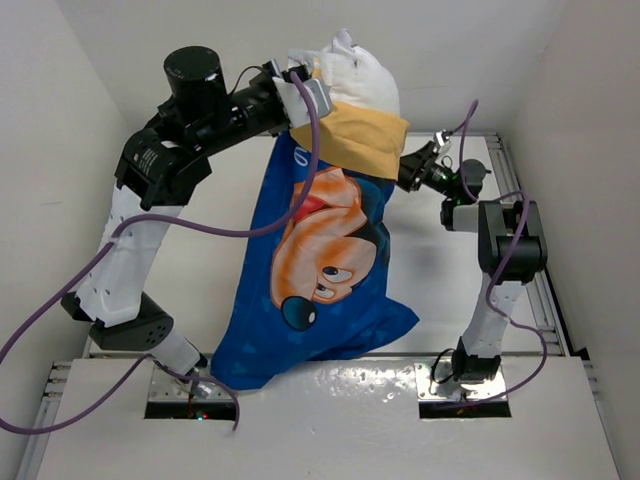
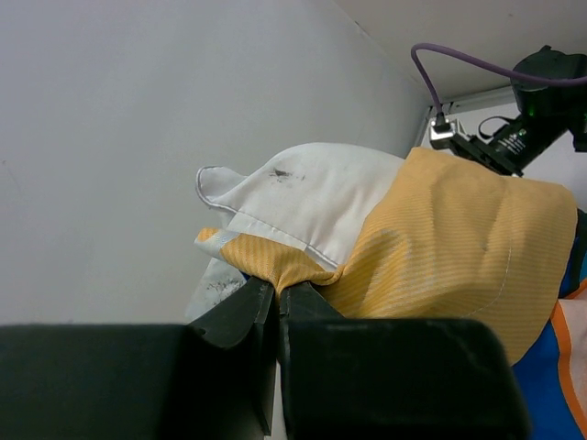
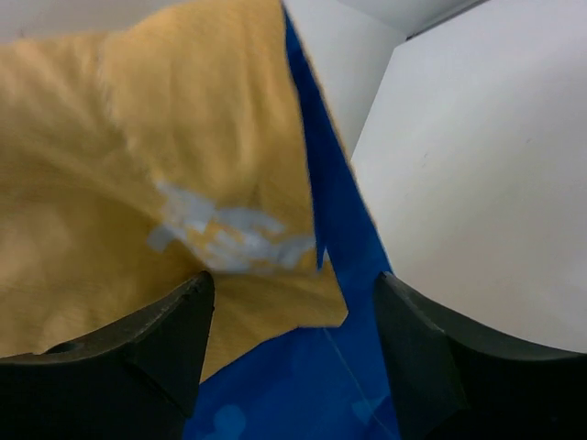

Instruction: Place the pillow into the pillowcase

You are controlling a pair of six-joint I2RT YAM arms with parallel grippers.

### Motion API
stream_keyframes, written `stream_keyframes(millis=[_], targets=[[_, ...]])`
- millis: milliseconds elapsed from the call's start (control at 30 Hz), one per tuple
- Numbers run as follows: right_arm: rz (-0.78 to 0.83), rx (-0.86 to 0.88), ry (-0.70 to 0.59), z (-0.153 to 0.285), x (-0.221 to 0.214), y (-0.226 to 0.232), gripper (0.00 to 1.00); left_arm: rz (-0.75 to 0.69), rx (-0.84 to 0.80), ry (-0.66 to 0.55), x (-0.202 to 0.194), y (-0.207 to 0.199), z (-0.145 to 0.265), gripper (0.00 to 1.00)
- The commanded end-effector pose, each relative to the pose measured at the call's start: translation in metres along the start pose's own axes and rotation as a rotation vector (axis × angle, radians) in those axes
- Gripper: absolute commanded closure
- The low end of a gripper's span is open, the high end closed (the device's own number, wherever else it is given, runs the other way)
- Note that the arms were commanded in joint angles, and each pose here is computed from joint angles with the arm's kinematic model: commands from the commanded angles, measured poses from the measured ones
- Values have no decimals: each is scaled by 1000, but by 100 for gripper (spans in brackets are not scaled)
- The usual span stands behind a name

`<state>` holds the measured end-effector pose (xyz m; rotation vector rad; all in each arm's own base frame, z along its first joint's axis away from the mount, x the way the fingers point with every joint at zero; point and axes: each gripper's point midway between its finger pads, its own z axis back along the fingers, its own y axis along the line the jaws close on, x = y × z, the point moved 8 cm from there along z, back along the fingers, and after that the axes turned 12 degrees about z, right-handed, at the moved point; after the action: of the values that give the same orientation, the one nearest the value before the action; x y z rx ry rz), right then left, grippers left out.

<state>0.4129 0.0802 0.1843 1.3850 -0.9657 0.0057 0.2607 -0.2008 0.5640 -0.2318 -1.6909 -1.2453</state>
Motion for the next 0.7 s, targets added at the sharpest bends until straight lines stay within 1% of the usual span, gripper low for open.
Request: stream_keyframes(millis=[0, 67, 133, 233, 267, 400, 500, 533, 567, 600, 633, 667], targets=[[417, 236, -100, 5, 16, 64, 32, -48, 81, -126, 36, 12, 29, 100], [429, 238, -106, 8, 18, 69, 63, -47, 81, -120, 34, 11, 29, 100], [452, 251, -120, 8, 22, 80, 90, -48, 88, -120, 35, 12, 31, 100], [491, 250, -174, 15, 30, 96, 100, -48, 86, -118, 34, 11, 30, 100], [489, 220, -217, 23, 33, 94, 100, -50, 92, -117, 35, 12, 33, 100], [541, 177, -319, 46, 48, 108, 100, -55, 100, -102, 33, 12, 35, 100], [524, 157, -331, 52, 53, 104, 99, -65, 111, -110, 36, 14, 38, 100], [487, 155, -322, 52, 54, 99, 64, -69, 106, -113, 36, 14, 37, 100], [471, 159, -301, 52, 53, 95, 47, -76, 110, -120, 38, 15, 38, 100], [455, 159, -285, 51, 52, 91, 36, -85, 112, -124, 40, 16, 40, 100], [452, 156, -270, 50, 50, 86, 22, -101, 108, -122, 40, 16, 41, 100], [466, 160, -253, 47, 46, 84, 2, -109, 106, -123, 41, 16, 41, 100]])
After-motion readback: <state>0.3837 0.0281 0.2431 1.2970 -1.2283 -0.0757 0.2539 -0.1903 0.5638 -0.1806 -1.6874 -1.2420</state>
